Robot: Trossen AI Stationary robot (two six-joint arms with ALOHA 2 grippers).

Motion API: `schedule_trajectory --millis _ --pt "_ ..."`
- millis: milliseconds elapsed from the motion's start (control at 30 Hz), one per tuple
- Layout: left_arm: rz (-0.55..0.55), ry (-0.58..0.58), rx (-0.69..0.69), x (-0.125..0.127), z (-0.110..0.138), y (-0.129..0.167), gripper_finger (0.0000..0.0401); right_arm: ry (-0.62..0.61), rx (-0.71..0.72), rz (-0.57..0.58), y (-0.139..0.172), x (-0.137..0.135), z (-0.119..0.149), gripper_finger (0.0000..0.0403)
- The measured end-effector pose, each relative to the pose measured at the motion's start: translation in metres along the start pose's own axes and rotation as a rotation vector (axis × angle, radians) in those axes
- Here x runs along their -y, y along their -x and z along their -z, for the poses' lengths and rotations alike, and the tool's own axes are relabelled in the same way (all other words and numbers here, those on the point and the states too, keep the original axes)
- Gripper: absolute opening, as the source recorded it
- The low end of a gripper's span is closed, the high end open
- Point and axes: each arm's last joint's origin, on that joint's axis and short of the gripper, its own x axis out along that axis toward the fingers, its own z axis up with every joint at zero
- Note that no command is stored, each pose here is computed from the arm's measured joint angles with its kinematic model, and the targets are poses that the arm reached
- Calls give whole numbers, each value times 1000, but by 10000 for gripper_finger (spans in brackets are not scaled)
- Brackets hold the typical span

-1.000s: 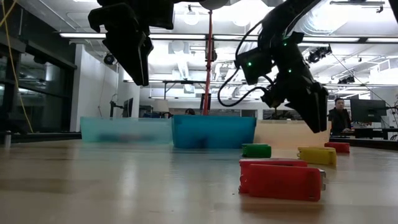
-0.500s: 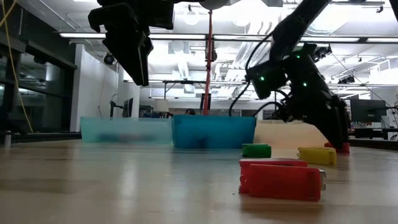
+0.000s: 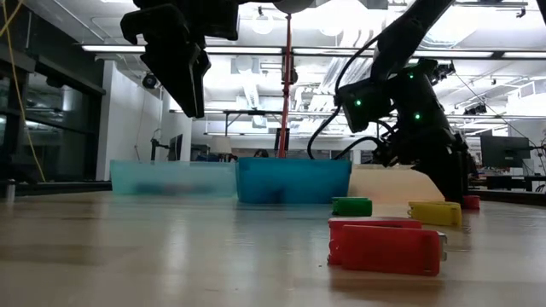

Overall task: Pick and place Stapler, Stapler remover, tape
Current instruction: Put the top red stapler into the orange bin

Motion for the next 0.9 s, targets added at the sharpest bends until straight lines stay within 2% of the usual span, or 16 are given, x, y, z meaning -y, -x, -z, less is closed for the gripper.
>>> schedule_trajectory --millis 167,600,733,900 --pt "0 1 0 0 0 0 217 2 15 -12 0 -1 -2 219" --pt "0 5 0 0 0 0 217 -1 2 -31 0 -1 -1 74" --pt "0 6 0 0 0 0 218 -6 -5 -29 0 -1 -1 54" --pt "0 6 0 0 0 0 217 -21 16 -21 6 1 4 54"
